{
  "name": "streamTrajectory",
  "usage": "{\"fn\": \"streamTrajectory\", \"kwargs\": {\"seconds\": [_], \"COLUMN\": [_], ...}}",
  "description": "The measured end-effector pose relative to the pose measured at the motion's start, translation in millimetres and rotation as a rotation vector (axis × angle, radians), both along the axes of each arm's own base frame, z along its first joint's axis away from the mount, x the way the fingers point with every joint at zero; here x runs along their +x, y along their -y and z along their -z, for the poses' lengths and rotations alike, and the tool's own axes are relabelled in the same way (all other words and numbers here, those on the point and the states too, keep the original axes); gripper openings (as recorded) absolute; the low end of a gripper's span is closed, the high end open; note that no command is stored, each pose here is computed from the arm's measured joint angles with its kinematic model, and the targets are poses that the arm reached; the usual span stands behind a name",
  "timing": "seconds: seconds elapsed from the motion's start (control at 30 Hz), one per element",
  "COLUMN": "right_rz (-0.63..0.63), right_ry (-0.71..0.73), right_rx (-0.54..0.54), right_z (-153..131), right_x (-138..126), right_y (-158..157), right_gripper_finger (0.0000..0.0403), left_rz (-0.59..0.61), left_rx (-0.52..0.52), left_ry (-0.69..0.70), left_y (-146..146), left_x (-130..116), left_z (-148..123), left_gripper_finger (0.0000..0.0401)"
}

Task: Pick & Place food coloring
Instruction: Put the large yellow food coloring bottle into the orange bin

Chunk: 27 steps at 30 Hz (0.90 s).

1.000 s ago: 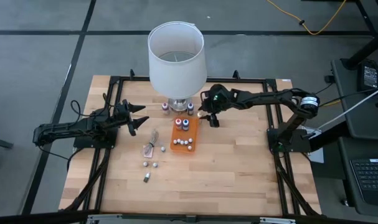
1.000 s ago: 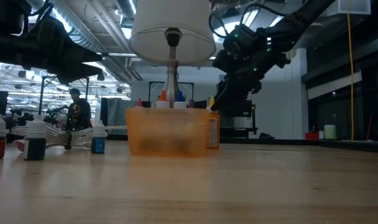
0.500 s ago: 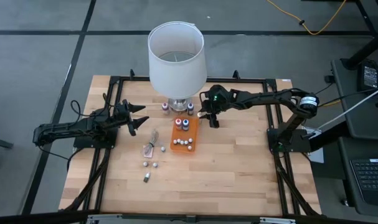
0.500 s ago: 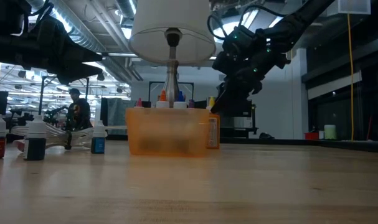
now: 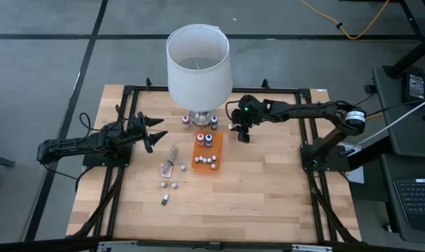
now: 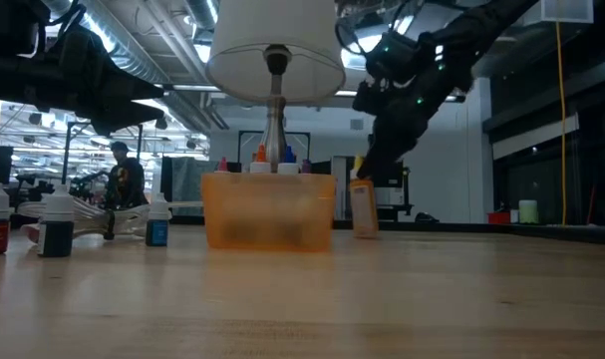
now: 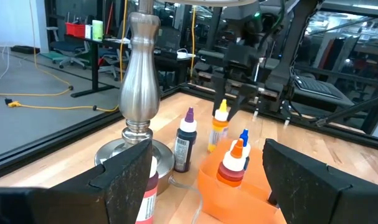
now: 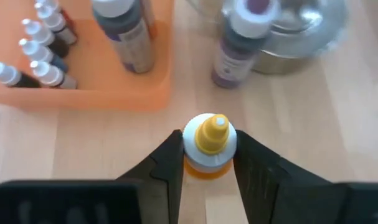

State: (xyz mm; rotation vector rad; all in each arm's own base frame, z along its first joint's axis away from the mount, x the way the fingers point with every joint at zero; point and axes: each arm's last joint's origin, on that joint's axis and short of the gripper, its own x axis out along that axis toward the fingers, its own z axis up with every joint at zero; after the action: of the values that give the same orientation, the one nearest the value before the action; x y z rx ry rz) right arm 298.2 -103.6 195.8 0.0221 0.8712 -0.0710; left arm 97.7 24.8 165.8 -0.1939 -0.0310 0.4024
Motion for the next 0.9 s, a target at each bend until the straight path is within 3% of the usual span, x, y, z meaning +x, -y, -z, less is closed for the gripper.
{"fn": "streamTrajectory", "kwargs": {"seconds": [0.23, 0.43, 0.7, 0.9], "right_rz": [0.076, 0.075, 0.101, 0.205], "right_ry": [-0.106, -0.159, 0.013, 0.134], "right_rx": [0.094, 0.176, 0.203, 0.115], "right_z": [-12.6, -33.6, -86.2, -89.8], "right_x": [-10.6, -2.5, 21.4, 34.1], "right_y": [-34.4, -68.0, -105.6, -116.5], "right_gripper_finger": [0.0119, 0.0118, 0.0119, 0.012], "left_rz": [0.0, 0.0, 0.0, 0.0], "left_rx": [0.0, 0.0, 0.0, 0.0], "left_ry": [0.0, 0.0, 0.0, 0.0], "left_y": [0.0, 0.0, 0.0, 0.0], "left_x": [0.0, 0.0, 0.0, 0.0], "left_z": [0.0, 0.0, -0.1, 0.0], "left_gripper_finger": [0.0294, 0.0294, 0.0294, 0.0294]}}
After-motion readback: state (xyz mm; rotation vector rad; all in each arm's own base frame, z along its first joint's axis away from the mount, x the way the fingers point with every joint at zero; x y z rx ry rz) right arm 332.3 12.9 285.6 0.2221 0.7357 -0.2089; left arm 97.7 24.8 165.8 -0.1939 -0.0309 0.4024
